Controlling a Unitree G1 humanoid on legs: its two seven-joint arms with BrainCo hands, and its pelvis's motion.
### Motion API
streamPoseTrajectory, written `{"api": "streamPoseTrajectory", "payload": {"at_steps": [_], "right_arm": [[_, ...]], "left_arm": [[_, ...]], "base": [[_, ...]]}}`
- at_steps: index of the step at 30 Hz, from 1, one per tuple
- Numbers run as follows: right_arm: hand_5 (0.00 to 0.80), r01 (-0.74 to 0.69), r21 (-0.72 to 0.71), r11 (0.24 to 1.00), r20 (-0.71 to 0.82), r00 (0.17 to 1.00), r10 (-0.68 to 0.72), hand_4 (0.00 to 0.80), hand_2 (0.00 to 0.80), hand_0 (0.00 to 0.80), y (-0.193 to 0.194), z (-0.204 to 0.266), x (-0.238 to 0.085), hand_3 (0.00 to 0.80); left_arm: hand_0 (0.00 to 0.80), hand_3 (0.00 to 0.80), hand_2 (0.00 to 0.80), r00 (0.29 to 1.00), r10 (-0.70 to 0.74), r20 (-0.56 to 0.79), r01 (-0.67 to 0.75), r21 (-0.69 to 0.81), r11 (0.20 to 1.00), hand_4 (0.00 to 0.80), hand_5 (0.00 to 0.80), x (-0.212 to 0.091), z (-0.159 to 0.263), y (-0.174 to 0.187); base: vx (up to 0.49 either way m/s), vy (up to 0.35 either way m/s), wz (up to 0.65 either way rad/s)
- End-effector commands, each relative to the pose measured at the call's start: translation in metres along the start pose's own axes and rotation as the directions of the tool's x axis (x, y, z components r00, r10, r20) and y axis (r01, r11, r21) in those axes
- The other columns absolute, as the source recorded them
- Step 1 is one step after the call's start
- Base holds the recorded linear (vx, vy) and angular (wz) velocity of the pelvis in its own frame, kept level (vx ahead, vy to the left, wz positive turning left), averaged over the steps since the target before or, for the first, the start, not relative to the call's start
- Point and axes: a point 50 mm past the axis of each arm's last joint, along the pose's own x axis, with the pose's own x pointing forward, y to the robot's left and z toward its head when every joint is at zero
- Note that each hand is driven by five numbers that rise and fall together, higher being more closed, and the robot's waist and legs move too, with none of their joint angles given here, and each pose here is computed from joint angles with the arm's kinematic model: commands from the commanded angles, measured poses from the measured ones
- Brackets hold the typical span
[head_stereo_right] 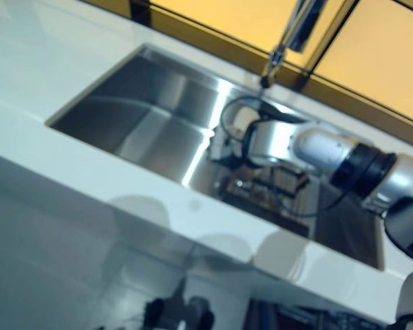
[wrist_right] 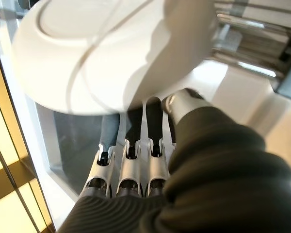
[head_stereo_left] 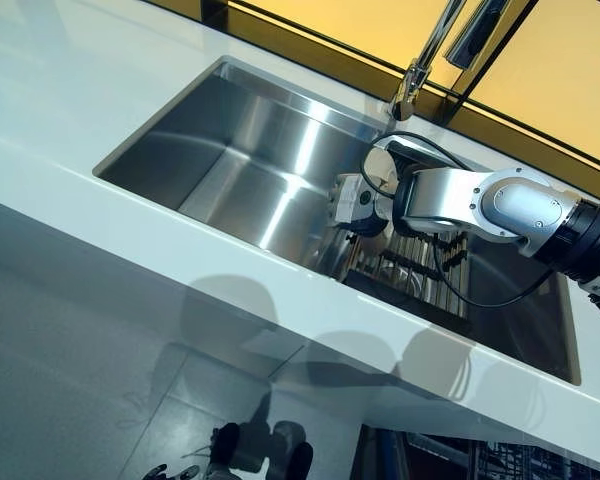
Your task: Take plates into dishwasher
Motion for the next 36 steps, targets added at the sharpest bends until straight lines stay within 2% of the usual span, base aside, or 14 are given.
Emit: {"api": "streamPoseTrajectory", "payload": {"at_steps": [1,9,19,23,25,26,27,31,36], "right_arm": [[0.800,-0.045,-0.012,0.999,-0.083,0.996,0.044,0.800,0.800,0.800,0.005,-0.017,-0.006,0.800],[0.800,-0.103,-0.005,0.995,-0.093,0.990,0.102,0.800,0.800,0.800,0.014,-0.022,-0.011,0.800],[0.800,-0.109,-0.007,0.994,-0.109,0.988,0.108,0.800,0.800,0.800,0.019,-0.027,-0.016,0.800],[0.800,-0.109,0.061,0.992,-0.126,0.985,0.116,0.800,0.800,0.800,0.020,-0.031,-0.020,0.800],[0.800,-0.114,0.170,0.979,-0.152,0.978,0.141,0.800,0.800,0.800,0.024,-0.035,-0.022,0.800],[0.574,-0.115,0.222,0.968,-0.165,0.974,0.154,0.574,0.574,0.574,0.027,-0.037,-0.023,0.574],[0.000,-0.114,0.299,0.947,-0.172,0.970,0.171,0.000,0.000,0.000,0.033,-0.038,-0.023,0.000],[0.000,-0.095,0.456,0.885,-0.201,0.958,0.206,0.000,0.000,0.000,0.051,-0.039,-0.023,0.000],[0.000,-0.067,0.669,0.740,-0.232,0.928,0.293,0.000,0.000,0.000,0.092,-0.029,-0.021,0.000]], "left_arm": [[0.000,0.000,0.000,0.999,0.014,0.036,-0.013,-0.024,1.000,0.000,0.000,0.002,0.010,0.004],[0.000,0.000,0.000,1.000,0.019,0.008,-0.019,-0.017,1.000,0.000,0.000,0.001,0.002,0.004],[0.000,0.000,0.000,1.000,0.020,-0.019,-0.020,-0.017,1.000,0.000,0.000,-0.001,-0.006,0.002],[0.000,0.000,0.000,0.999,0.022,-0.033,-0.023,-0.014,1.000,0.000,0.000,-0.002,-0.010,0.001],[0.000,0.000,0.000,0.999,0.021,-0.035,-0.022,-0.015,1.000,0.000,0.000,-0.002,-0.011,0.001],[0.000,0.000,0.000,0.999,0.021,-0.036,-0.021,-0.016,1.000,0.000,0.000,-0.002,-0.012,0.002],[0.000,0.000,0.000,0.999,0.018,-0.038,-0.018,-0.014,1.000,0.000,0.000,-0.002,-0.012,0.001],[0.000,0.000,0.000,0.999,0.011,-0.036,-0.011,-0.010,1.000,0.000,0.000,-0.002,-0.012,0.000],[0.000,0.000,0.000,1.000,0.003,-0.029,-0.003,-0.014,1.000,0.000,0.000,-0.001,-0.010,-0.003]], "base": [[0.000,0.000,0.00],[0.008,0.006,0.00],[0.021,0.016,-0.03],[0.031,0.008,-0.06],[0.008,0.004,-0.02],[0.000,0.000,0.00],[0.000,0.000,0.00],[0.000,0.000,0.00],[-0.001,0.007,-0.03]]}}
